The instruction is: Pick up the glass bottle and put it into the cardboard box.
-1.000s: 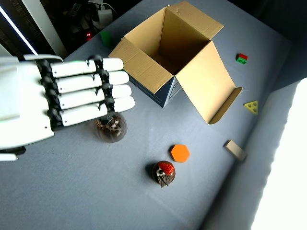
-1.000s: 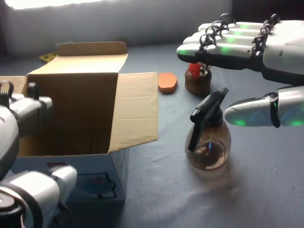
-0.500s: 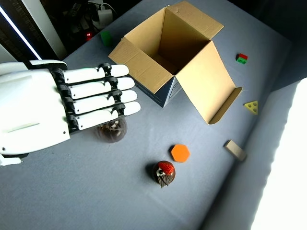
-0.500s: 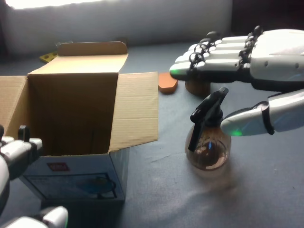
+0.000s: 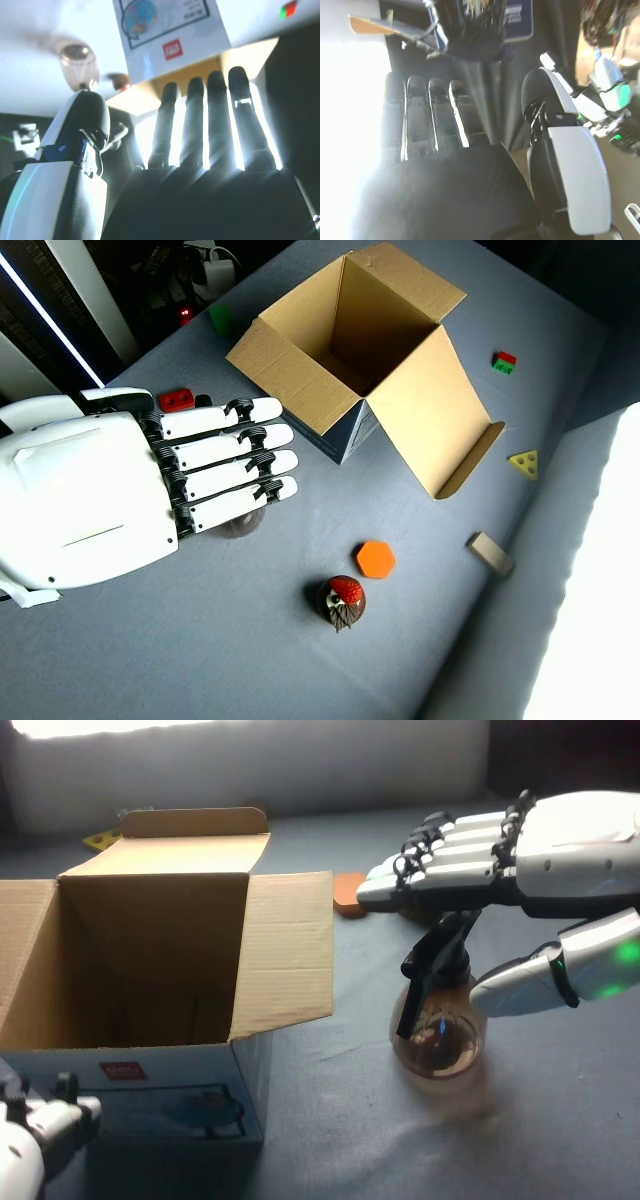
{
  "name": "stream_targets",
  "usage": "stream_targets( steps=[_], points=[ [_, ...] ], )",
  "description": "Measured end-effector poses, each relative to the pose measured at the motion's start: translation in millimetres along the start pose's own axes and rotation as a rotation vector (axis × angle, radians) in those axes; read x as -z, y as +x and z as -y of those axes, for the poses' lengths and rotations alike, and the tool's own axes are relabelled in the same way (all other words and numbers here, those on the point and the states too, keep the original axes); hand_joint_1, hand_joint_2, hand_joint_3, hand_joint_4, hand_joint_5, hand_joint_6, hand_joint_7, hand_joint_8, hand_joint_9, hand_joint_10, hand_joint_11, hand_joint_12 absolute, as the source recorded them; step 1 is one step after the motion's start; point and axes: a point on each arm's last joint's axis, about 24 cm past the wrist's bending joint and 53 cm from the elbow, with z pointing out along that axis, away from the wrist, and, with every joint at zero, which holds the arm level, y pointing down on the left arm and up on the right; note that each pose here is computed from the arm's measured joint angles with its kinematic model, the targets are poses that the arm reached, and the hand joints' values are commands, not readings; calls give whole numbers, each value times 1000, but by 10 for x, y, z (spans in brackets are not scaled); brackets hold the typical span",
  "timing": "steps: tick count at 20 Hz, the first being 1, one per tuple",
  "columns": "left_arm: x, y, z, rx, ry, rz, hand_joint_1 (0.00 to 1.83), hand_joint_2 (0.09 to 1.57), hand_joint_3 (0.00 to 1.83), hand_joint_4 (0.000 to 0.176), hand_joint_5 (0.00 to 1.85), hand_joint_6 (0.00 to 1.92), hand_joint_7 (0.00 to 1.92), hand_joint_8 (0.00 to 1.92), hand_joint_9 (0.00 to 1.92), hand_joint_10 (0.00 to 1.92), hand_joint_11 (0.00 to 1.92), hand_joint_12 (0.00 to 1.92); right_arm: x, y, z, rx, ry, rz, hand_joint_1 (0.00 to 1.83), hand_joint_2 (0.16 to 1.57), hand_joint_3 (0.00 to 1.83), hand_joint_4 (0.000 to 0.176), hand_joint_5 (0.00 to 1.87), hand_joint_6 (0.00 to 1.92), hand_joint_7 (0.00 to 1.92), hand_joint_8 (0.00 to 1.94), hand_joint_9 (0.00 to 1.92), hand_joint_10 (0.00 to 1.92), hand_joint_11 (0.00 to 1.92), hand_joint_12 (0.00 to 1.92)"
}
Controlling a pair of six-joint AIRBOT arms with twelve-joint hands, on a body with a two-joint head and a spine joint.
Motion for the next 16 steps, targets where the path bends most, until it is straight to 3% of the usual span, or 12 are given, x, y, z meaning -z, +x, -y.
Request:
stream_targets(
  steps=[3,8,12,14,16],
  points=[
    [-28,-36,-9,-2,2,26,269,1303,0,50,147,0,170,0,209,0,0,862,1,-38,61,-1,12,8,163,1280,0,0,13,5,31,4,2,160,0,252],
    [-66,91,13,29,17,-10,268,1305,0,49,148,7,151,2,181,3,0,743,-54,-61,149,-11,21,9,162,1282,0,0,1,0,29,0,0,141,0,186],
    [-119,135,-29,68,12,-1,228,1324,6,35,21,0,128,1,156,1,0,670,-80,-33,312,-26,51,1,154,1281,0,0,0,0,23,1,0,113,0,125],
    [-135,195,-32,76,14,-12,193,1325,3,17,60,10,115,0,138,0,0,618,-97,24,360,-16,60,-16,148,1284,0,0,0,0,27,2,0,118,0,83],
    [-135,226,24,71,35,-13,191,1323,2,12,87,19,106,0,131,0,0,608,-120,37,376,-19,59,-19,150,1283,0,0,0,0,26,2,5,121,0,80]
  ],
)
